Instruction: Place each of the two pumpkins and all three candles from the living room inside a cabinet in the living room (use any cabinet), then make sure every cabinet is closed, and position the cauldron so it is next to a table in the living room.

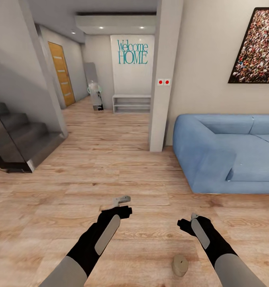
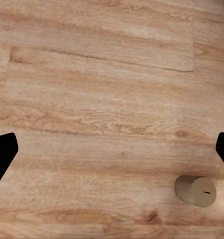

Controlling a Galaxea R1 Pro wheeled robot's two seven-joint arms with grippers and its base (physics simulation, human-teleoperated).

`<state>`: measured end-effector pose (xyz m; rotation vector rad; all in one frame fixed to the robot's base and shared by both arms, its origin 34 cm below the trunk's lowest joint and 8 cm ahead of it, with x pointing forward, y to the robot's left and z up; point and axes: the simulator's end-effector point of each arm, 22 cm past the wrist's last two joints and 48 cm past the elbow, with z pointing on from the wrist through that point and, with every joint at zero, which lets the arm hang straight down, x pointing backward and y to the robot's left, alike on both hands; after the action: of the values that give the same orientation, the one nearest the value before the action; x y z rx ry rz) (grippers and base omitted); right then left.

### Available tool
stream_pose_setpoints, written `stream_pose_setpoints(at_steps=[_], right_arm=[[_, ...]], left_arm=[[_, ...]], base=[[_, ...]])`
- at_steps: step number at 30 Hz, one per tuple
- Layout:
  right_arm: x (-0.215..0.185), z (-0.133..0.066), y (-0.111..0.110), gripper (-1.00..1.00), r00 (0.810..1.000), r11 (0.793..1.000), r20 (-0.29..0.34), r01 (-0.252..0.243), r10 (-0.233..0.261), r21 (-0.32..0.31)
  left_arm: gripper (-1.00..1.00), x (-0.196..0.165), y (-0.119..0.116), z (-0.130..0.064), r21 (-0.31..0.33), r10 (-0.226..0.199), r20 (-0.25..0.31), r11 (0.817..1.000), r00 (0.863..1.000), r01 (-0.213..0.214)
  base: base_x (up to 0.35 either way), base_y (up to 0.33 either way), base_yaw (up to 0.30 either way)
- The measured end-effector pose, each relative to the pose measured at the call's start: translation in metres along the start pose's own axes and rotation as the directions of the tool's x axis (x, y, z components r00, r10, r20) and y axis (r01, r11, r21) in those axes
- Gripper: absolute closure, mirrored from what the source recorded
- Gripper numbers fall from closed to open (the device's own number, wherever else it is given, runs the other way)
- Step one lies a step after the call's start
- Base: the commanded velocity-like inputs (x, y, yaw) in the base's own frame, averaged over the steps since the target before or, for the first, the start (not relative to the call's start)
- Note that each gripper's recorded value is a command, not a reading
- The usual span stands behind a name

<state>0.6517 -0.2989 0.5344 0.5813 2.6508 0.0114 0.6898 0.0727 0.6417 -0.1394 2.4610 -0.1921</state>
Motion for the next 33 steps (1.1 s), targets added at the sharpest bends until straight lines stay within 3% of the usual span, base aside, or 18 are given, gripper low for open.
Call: stream_pose_setpoints(at_steps=[18,22,33], right_arm=[[0.015,0.028,-0.003,-1.0,1.0,1.0,0.009,0.0,0.0,-0.007],[0.02,0.035,-0.006,-1.0,1.0,1.0,0.01,0.002,-0.002,-0.003],[0.032,0.055,-0.011,-1.0,1.0,1.0,0.01,0.0,0.0,-0.001]], left_arm=[[-1.0,0.015,0.002,0.018,0.016,-0.005,0.017,1.0,1.0,0.005],[-1.0,0.033,0.003,0.023,0.017,0.027,-0.036,1.0,0.999,-0.026],[-1.0,0.067,0.007,0.036,0.023,0.079,-0.116,0.997,0.99,-0.076]], base=[[0.0,0.0,0.0],[0.0,0.0,0.0],[0.0,0.0,0.0]])
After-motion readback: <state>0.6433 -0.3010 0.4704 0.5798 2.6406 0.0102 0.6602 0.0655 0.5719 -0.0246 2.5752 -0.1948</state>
